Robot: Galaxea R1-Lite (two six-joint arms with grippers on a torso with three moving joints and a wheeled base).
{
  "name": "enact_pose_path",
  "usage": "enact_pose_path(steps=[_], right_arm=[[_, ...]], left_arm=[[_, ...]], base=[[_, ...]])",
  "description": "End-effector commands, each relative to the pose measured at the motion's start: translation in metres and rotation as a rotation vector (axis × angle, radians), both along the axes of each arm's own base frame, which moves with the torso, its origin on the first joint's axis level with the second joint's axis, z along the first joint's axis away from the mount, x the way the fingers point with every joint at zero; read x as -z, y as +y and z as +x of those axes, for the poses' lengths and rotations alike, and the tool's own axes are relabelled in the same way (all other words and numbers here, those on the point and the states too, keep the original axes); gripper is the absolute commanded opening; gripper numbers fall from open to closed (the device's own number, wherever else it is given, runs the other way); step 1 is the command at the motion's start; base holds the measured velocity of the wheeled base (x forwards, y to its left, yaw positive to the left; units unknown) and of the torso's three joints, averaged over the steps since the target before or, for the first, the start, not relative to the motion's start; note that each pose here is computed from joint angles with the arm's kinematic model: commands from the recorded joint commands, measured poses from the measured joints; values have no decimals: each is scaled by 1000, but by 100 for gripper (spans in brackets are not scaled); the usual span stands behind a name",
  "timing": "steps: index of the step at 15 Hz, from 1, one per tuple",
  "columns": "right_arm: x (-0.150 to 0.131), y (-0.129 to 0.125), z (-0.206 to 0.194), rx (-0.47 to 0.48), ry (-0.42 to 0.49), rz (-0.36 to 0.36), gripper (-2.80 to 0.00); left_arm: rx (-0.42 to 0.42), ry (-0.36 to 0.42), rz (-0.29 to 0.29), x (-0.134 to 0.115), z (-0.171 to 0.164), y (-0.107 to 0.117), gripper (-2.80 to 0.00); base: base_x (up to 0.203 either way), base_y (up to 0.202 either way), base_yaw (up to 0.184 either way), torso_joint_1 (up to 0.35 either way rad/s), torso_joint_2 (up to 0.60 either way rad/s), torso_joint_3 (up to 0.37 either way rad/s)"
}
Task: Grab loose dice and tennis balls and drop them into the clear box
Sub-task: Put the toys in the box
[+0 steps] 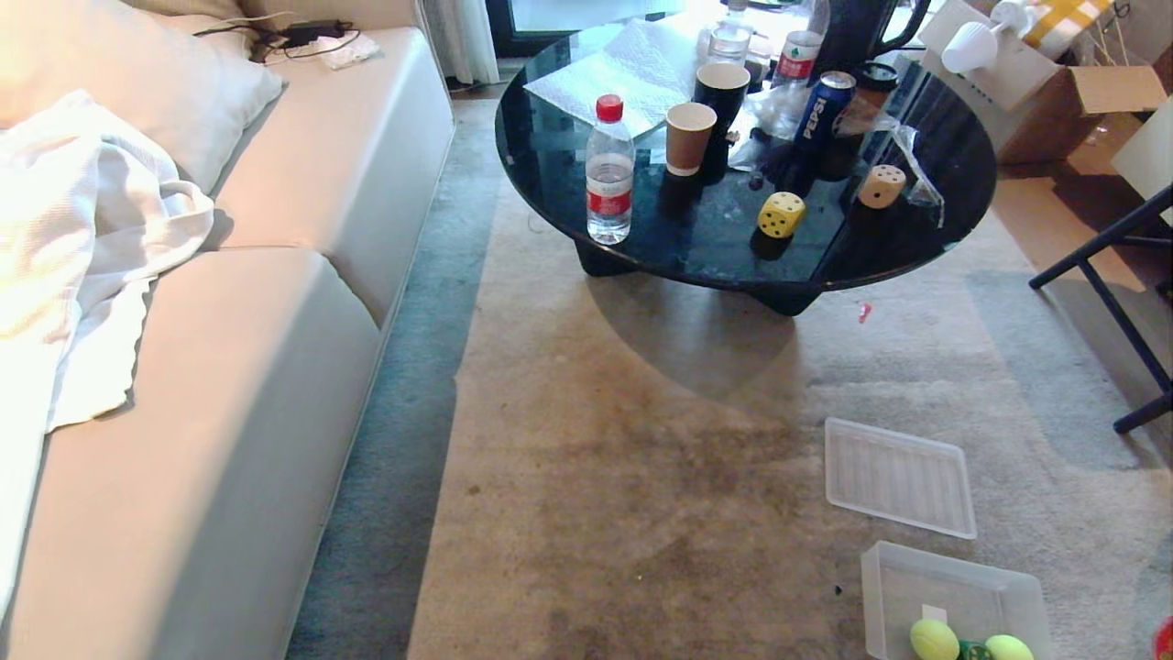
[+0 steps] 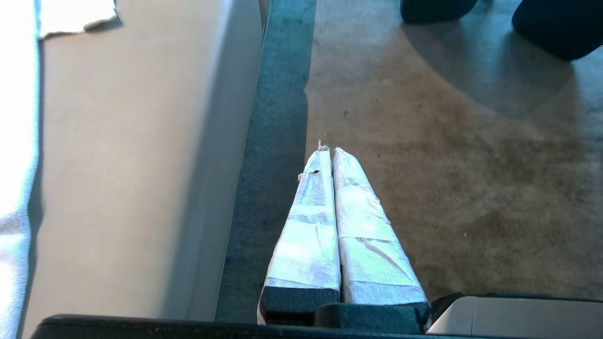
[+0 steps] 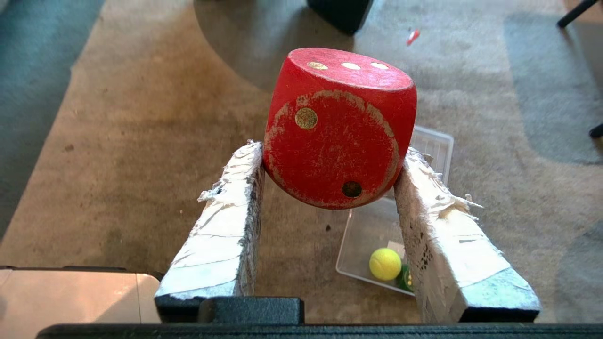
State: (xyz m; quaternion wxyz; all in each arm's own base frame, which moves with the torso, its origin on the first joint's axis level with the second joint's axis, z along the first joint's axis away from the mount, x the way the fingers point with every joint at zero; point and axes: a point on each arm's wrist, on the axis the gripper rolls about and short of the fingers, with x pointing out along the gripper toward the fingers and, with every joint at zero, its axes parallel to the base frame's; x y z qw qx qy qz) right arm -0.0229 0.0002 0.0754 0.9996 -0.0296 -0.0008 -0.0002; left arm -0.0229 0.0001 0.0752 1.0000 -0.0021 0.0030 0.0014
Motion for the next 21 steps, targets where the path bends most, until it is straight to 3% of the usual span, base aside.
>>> enact_pose_path(steps=[1, 12, 21], right_arm=[[1, 0, 0, 0, 2, -1, -280], [1, 0, 0, 0, 3, 1, -280], [1, 0, 0, 0, 3, 1, -280]], left_arm=[[0, 0, 0, 0, 0, 0, -280], [1, -4, 1, 0, 0, 0, -280], [1, -4, 1, 0, 0, 0, -280]], base=[[0, 0, 0, 2, -2, 207], [0, 0, 0, 1, 1, 80], [0, 0, 0, 4, 3, -173]])
